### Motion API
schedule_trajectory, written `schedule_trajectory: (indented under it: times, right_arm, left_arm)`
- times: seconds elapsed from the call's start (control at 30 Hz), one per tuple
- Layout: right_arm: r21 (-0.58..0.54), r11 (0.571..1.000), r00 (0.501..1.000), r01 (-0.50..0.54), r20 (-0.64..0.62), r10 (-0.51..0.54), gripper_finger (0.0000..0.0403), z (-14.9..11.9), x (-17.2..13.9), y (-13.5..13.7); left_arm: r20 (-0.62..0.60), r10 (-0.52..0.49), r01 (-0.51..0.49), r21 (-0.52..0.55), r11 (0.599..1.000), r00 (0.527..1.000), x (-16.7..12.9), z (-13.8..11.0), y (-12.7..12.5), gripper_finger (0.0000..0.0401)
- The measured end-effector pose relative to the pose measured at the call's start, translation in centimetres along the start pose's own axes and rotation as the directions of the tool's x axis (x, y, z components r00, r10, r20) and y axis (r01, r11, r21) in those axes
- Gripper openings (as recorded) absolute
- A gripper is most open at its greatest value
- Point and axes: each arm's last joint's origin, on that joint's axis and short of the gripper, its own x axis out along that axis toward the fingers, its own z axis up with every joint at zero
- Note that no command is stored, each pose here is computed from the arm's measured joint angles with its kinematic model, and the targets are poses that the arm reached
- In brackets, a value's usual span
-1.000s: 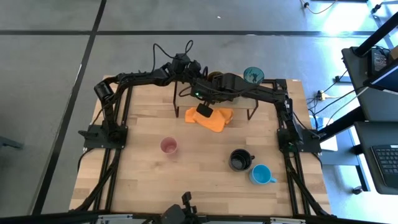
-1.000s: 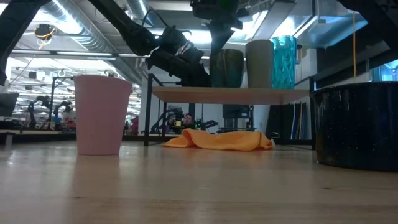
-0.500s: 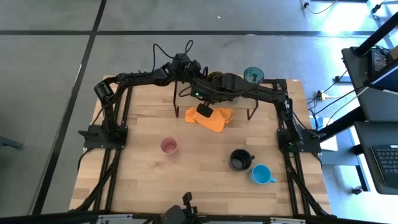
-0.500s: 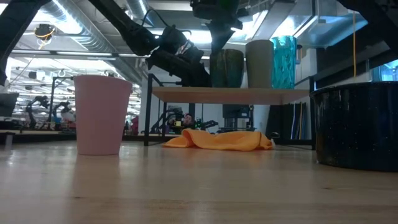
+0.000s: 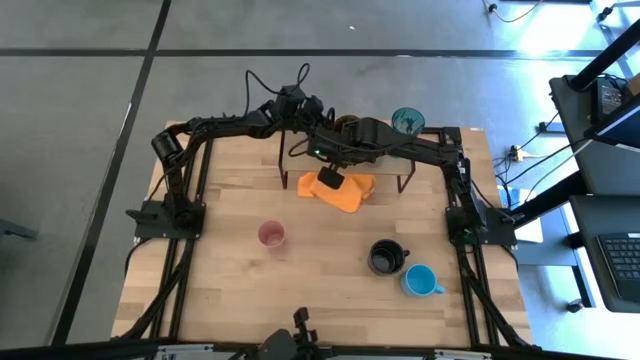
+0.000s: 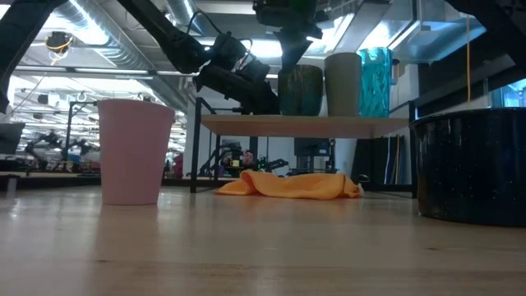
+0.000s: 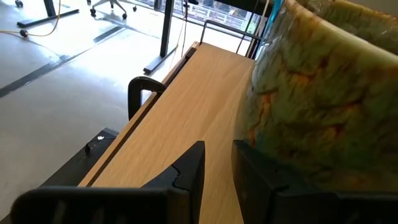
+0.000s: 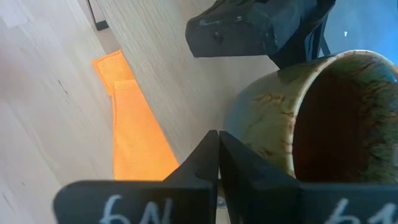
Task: Stack small to large cups/mugs on shelf
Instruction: Put the brown mug on the shelf, then put the pink cup on the shelf
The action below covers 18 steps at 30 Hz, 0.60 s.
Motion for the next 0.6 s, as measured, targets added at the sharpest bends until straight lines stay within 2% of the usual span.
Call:
schedule_trajectory:
  times: [0.2, 0.37, 0.5, 0.6]
  right_arm:
    - [0.01, 1.0, 0.999, -0.011, 0.044, 0.01, 0.0014, 0.5, 0.0, 0.1]
    - [-0.004, 1.0, 0.991, -0.029, 0.131, 0.029, 0.0014, 1.4, -0.1, 0.3]
    - [-0.016, 0.995, 0.971, -0.096, 0.217, 0.097, 0.0014, 2.3, -0.3, 0.6]
    - [-0.026, 0.988, 0.945, -0.154, 0.288, 0.155, 0.0014, 3.0, -0.6, 1.0]
  left_arm:
    - [-0.001, 0.033, -0.033, 0.039, 0.999, 0.999, 0.0, 0.0, 0.2, 0.0075]
    - [-0.017, 0.076, -0.076, 0.025, 0.997, 0.997, -0.6, -0.2, 1.5, 0.0075]
    - [-0.076, 0.101, -0.103, -0.012, 0.995, 0.992, -1.2, -0.7, 2.6, 0.0075]
    - [-0.13, 0.08, -0.084, -0.03, 0.996, 0.988, -2.2, -0.7, 2.5, 0.0075]
